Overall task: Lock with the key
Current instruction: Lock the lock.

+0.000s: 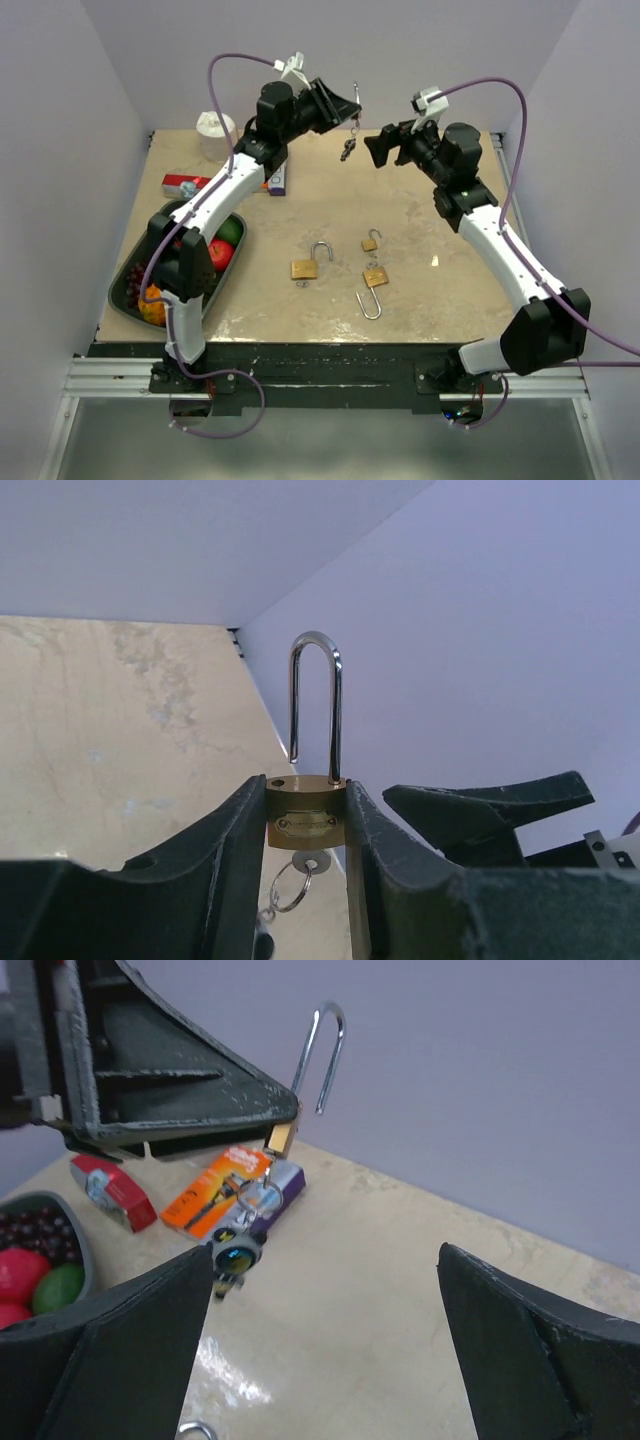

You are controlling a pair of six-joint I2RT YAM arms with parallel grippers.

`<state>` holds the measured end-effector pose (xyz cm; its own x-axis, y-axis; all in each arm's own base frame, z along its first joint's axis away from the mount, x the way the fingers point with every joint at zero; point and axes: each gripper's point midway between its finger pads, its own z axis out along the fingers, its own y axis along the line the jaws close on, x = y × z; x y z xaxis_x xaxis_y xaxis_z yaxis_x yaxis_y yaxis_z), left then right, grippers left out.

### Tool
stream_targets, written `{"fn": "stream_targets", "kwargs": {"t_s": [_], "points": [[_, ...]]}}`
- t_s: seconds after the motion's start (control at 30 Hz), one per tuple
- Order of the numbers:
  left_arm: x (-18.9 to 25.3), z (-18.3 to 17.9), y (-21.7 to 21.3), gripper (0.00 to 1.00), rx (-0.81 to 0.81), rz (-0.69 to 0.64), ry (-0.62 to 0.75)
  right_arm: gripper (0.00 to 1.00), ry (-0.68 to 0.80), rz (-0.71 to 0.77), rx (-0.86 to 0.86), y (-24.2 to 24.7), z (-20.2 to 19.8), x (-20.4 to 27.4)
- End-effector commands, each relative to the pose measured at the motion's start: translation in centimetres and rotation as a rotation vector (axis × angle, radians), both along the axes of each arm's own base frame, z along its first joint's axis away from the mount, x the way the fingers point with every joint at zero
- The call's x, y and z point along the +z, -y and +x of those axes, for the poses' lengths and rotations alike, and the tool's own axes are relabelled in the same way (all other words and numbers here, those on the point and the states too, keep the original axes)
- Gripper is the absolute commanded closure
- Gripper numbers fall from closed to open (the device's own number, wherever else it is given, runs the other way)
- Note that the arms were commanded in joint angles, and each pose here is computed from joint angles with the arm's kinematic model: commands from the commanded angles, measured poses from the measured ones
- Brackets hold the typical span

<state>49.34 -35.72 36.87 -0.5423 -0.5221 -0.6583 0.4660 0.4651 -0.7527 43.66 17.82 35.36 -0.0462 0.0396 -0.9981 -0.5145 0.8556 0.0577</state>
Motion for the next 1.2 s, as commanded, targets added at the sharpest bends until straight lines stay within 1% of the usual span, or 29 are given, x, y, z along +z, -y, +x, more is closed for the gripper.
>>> {"fn": "stream_targets", "kwargs": {"t_s": [0.0,0.13,0.23,0.27,0.33,0.47,0.5,0.57,0.73,0.8,0.97,1.17], "points": [[6.3,-1.3,-1.3,1.00,-0.032,-0.289,-0.028,0.04,0.249,0.158,0.087,-1.3,-1.6,7.0],[6.1,-1.9,-1.5,1.00,-0.053,-0.348,-0.065,0.07,0.300,0.183,0.101,-1.9,-1.2,7.3],[6.5,-2.3,-1.4,1.00,-0.069,-0.371,-0.065,0.12,0.334,0.153,0.076,-2.3,-0.7,7.5],[6.8,-2.5,-1.5,1.00,-0.073,-0.378,-0.059,0.16,0.342,0.122,0.064,-2.4,-0.3,7.1],[6.8,-2.6,-1.5,1.00,-0.077,-0.390,-0.057,0.19,0.354,0.108,0.047,-2.9,-0.2,7.0],[7.5,-3.1,-1.6,1.00,-0.097,-0.414,-0.051,0.26,0.393,0.025,0.019,-3.7,0.1,6.3],[7.7,-3.3,-1.6,1.00,-0.105,-0.425,-0.048,0.29,0.395,0.017,0.016,-4.0,0.1,6.1],[7.7,-3.5,-1.5,1.00,-0.114,-0.429,-0.052,0.31,0.404,0.004,-0.015,-3.7,0.4,6.0],[7.8,-4.0,-1.7,1.00,-0.126,-0.441,-0.054,0.41,0.423,-0.029,-0.071,-3.7,1.1,5.7],[7.7,-4.2,-1.6,1.00,-0.131,-0.439,-0.055,0.43,0.440,-0.036,-0.097,-3.5,1.2,5.9],[7.9,-4.7,-1.8,1.00,-0.136,-0.441,-0.051,0.46,0.447,-0.037,-0.091,-3.8,1.6,5.9],[7.8,-4.8,-2.0,1.00,-0.131,-0.443,-0.055,0.46,0.461,-0.025,-0.043,-4.9,1.5,6.2]]}}
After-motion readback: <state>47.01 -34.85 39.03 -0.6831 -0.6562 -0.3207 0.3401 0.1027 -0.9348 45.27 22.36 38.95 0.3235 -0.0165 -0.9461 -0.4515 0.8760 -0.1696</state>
